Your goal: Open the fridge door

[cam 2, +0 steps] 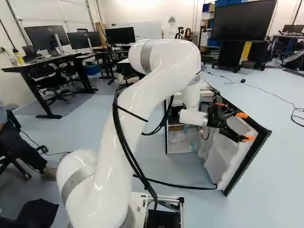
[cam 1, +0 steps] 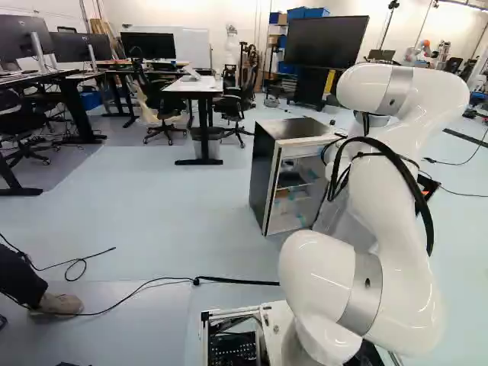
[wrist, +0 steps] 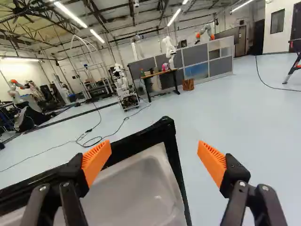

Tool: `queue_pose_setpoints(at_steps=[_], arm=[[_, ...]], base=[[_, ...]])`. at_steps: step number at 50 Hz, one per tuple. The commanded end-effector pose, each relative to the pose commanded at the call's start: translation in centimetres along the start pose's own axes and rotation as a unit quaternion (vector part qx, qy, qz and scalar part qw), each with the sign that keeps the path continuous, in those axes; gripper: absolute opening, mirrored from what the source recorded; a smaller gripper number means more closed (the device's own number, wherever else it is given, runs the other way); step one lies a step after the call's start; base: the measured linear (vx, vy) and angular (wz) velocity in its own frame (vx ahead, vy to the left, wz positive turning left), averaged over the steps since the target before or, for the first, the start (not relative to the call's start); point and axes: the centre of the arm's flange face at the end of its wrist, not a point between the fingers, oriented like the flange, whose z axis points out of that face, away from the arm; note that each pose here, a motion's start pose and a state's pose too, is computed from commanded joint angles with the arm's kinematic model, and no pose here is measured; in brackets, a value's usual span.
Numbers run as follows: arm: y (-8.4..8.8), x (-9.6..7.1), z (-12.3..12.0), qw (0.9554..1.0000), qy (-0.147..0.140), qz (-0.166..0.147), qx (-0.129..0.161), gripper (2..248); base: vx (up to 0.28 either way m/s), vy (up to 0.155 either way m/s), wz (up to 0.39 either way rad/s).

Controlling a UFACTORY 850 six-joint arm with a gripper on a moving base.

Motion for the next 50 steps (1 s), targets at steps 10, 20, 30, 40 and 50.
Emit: queue_pose_setpoints(at_steps=[10, 20, 30, 40, 50], arm=[[1.3, 0.6, -1.8, 0.9996, -0.009, -0.017, 0.021, 247], [2.4, 1.2, -3.8, 0.9979, -0.018, -0.035, 0.052, 247], [3.3, 1.7, -5.7, 0.9945, -0.027, -0.051, 0.087, 247], [4.2, 2.2, -7.7, 0.9893, -0.036, -0.066, 0.125, 247], [5.1, 2.7, -9.7, 0.9823, -0.045, -0.081, 0.163, 247]], base=[[0.0, 0.0, 0.0], [0.0, 0.0, 0.0], [0.0, 0.0, 0.0], [0.0, 0.0, 0.0], [0.0, 0.0, 0.0]])
